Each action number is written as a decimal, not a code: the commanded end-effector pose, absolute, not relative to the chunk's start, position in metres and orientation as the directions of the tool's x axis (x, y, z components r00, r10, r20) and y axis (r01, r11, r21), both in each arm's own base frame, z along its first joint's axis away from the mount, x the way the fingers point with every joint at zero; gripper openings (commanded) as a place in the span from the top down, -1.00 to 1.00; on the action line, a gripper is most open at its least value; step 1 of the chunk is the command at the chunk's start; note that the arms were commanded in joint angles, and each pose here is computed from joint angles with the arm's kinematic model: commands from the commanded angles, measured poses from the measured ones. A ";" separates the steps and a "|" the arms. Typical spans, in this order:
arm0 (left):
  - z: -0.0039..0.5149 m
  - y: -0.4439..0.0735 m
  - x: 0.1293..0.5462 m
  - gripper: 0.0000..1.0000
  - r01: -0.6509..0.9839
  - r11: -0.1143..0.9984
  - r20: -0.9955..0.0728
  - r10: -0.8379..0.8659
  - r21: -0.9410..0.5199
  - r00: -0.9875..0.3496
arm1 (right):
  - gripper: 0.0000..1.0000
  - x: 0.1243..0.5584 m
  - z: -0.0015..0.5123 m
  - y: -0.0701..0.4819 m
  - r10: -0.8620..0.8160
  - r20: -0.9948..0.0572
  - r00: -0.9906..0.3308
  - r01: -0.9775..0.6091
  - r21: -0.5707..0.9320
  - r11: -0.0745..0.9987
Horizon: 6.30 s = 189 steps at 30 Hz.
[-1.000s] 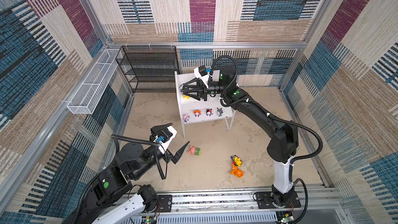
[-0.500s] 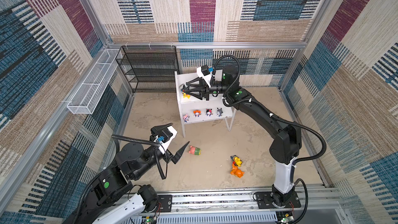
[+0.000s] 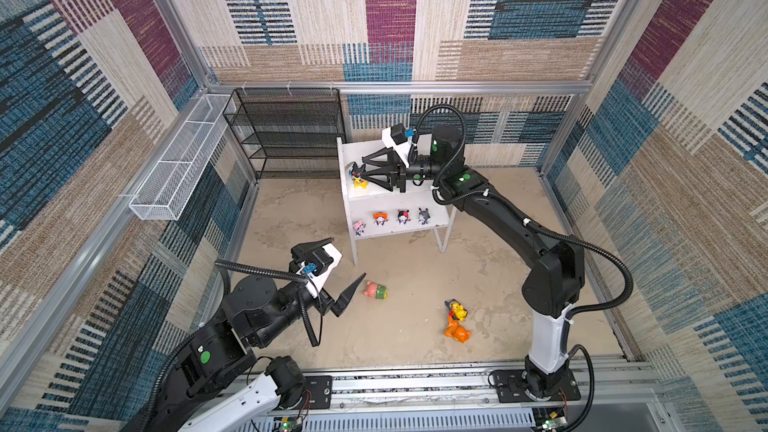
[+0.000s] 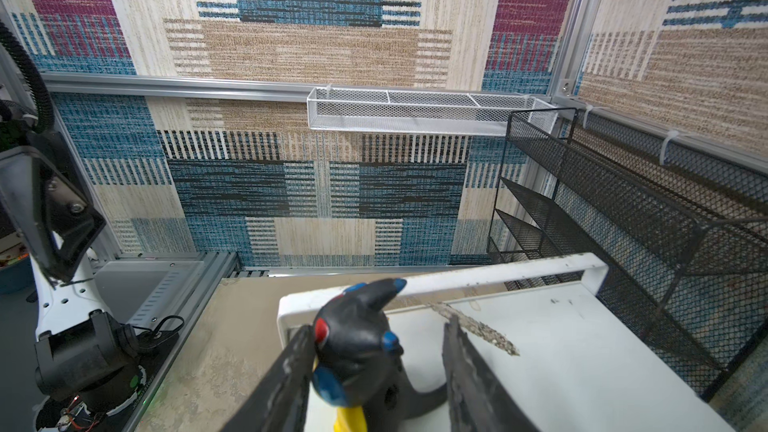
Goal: Place and organize the plastic toys onto the shelf
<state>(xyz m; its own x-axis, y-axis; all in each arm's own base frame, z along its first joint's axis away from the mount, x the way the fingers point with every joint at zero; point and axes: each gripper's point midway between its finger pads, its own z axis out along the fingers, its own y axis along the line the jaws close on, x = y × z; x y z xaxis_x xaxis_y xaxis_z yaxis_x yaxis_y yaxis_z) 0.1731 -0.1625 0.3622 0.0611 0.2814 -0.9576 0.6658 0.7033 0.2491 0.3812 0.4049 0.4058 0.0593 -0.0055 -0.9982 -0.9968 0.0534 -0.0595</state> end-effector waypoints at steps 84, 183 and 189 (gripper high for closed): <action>0.317 -0.137 0.167 -0.98 0.626 0.750 -0.951 0.307 0.214 -0.043 | -0.86 0.107 0.076 0.187 -0.031 -0.342 -0.939 -0.139 0.295 0.945; 0.243 -0.244 0.143 -0.98 0.831 0.553 -0.859 0.454 0.064 -0.237 | 0.79 0.188 0.111 0.249 -0.381 -0.404 -0.832 -0.516 0.312 0.797; 0.248 -0.254 0.136 -0.98 0.842 0.528 -0.892 0.428 0.114 -0.148 | 0.79 0.163 0.094 0.240 -0.450 -0.296 -0.842 -0.533 0.336 0.776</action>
<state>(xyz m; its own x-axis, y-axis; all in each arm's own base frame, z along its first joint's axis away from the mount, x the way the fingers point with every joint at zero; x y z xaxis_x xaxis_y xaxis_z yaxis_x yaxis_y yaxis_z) 0.1248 -0.2529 0.2320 -0.1892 0.4922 -0.8497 0.8744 0.4781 0.0823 0.1794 0.2437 0.1009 -0.8443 -0.3966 -0.3605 -0.5103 0.8004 0.3145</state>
